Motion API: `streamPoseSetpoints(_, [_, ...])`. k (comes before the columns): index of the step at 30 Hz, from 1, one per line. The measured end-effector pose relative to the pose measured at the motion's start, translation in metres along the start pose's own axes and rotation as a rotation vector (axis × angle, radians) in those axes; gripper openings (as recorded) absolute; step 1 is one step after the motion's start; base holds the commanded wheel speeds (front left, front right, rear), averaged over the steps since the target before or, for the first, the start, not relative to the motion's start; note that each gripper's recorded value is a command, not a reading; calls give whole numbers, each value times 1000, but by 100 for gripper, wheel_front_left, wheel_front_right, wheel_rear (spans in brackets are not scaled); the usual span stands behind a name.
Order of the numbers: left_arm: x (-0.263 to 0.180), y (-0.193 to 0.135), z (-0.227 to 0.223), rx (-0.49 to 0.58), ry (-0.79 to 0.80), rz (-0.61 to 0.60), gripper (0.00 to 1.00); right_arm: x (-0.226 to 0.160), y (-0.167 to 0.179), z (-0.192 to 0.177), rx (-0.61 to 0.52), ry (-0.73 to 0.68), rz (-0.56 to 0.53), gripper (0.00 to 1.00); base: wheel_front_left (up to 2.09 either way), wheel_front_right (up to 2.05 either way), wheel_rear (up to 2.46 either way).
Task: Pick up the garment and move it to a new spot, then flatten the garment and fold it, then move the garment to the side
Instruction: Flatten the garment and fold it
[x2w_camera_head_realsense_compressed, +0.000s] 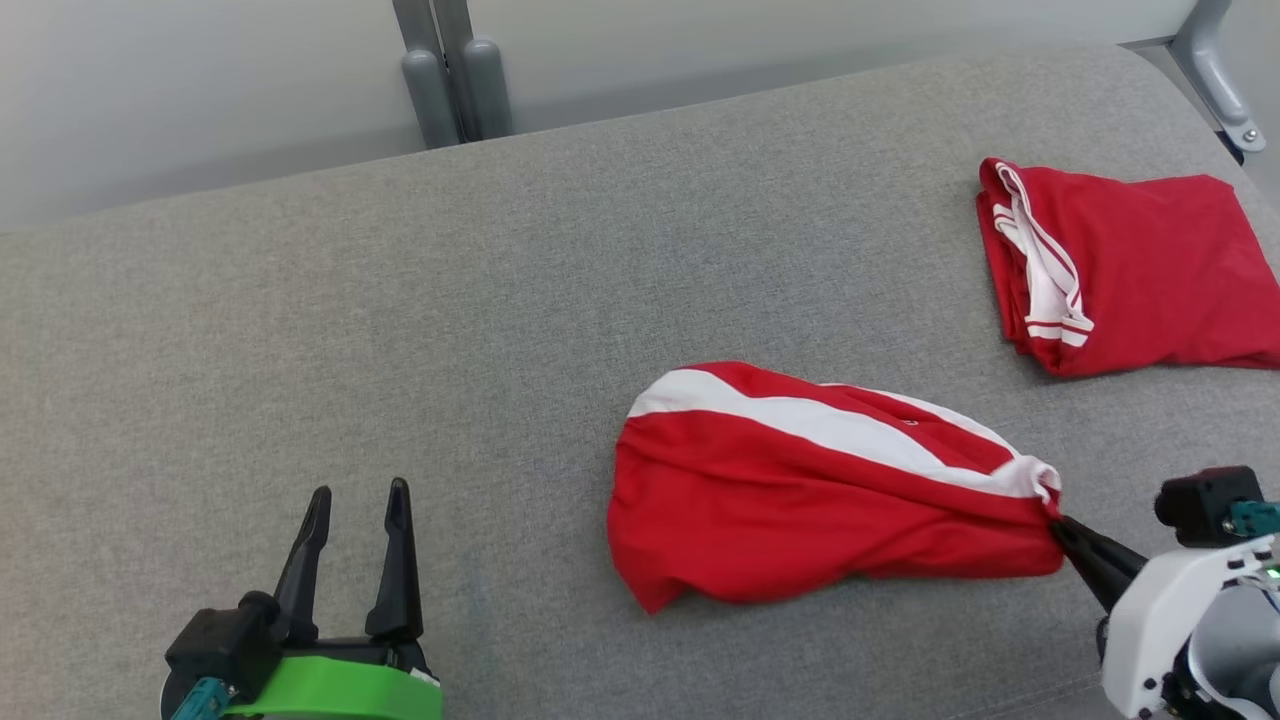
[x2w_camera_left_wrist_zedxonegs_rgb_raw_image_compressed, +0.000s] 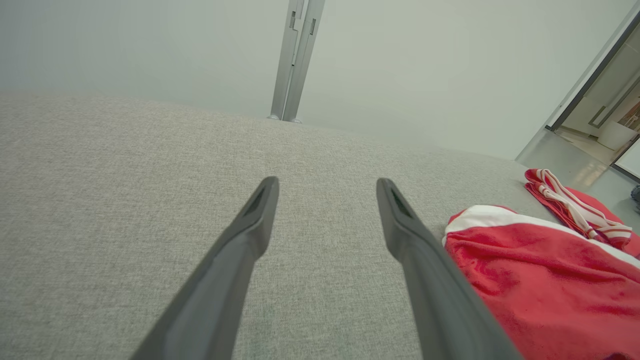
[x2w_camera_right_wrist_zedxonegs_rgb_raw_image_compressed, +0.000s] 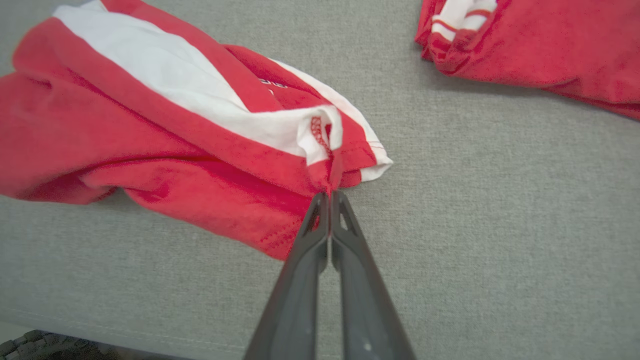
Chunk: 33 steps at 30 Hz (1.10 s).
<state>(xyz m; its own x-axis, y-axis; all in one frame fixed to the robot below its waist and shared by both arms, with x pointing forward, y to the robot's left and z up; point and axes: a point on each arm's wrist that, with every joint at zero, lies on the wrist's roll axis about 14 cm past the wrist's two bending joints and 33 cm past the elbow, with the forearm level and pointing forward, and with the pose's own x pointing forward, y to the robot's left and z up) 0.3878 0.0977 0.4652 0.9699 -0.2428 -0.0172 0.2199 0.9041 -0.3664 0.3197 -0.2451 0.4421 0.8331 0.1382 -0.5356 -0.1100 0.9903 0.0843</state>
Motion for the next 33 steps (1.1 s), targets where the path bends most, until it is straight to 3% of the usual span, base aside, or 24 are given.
streamPoseSetpoints(7, [3,-2,-4,-3,11,-9,100,-1,-43,-46,9,109,-132,0,0,0,0])
streamPoseSetpoints(17, [10,-27,-11,-35,29,-90,100,7,-53,-73,42,132,-180,0,0,0,0])
streamPoseSetpoints(18, [11,-31,-12,-36,33,-102,100,7,-55,-70,35,116,-187,58,0,0,0])
streamPoseSetpoints(19, [12,-34,-14,-38,37,-113,100,8,-56,-68,30,106,-191,100,0,0,0])
streamPoseSetpoints(27, [15,-65,-29,-89,88,-201,100,-2,-71,-39,-16,17,-237,100,0,0,0])
streamPoseSetpoints(33, [14,-113,-48,-169,171,-335,100,-11,-66,-9,-93,-74,-240,100,0,0,0])
